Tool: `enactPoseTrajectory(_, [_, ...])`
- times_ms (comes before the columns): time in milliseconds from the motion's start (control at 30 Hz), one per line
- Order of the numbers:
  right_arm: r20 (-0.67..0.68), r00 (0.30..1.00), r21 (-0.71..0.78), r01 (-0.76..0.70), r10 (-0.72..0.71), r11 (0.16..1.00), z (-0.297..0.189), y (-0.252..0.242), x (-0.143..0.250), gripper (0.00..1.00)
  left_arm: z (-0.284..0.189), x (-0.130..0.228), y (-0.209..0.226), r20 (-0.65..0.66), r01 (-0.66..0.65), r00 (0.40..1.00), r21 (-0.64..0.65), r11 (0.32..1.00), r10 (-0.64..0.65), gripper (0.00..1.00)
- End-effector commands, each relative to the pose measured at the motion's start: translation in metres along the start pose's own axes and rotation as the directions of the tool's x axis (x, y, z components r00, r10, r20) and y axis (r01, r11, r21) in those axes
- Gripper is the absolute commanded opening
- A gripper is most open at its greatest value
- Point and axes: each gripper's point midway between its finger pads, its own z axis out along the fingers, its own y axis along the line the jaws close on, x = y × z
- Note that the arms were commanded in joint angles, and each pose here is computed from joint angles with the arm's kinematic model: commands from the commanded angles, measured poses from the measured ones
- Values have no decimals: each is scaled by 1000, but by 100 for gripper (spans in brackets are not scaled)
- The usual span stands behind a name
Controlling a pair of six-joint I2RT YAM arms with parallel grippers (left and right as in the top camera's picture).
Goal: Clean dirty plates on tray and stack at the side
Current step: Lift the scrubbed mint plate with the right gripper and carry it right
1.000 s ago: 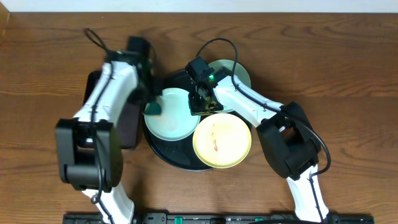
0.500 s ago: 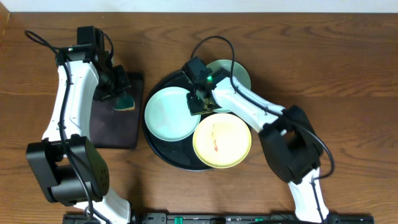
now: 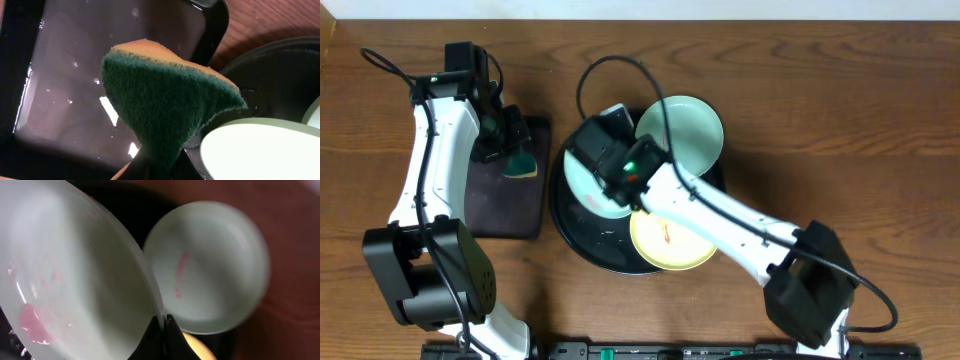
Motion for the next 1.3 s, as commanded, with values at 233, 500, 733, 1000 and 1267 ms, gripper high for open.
enactPoseTrajectory(233, [306, 940, 449, -2, -151, 894, -85, -32, -37, 1, -7, -4, 1, 21, -10, 1000, -5, 1000, 10, 7])
enactPoseTrajectory(500, [399, 889, 569, -47, -226, 821, -125, -30, -42, 1, -7, -4, 1, 20, -10, 1000, -5, 1000, 10, 7])
enactPoseTrajectory(733, [419, 878, 585, -64, -234, 808, -135, -31, -43, 1, -7, -4, 1, 20, -10, 1000, -5, 1000, 10, 7])
enactPoseTrajectory(1000, [343, 919, 454, 20, -196, 891, -108, -14, -31, 1, -7, -4, 1, 20, -10, 1000, -5, 1000, 10, 8])
enactPoseTrajectory(1267, [139, 989, 190, 27, -54, 982, -61, -2, 0, 1, -7, -4, 0, 22, -10, 1000, -5, 1000, 10, 7])
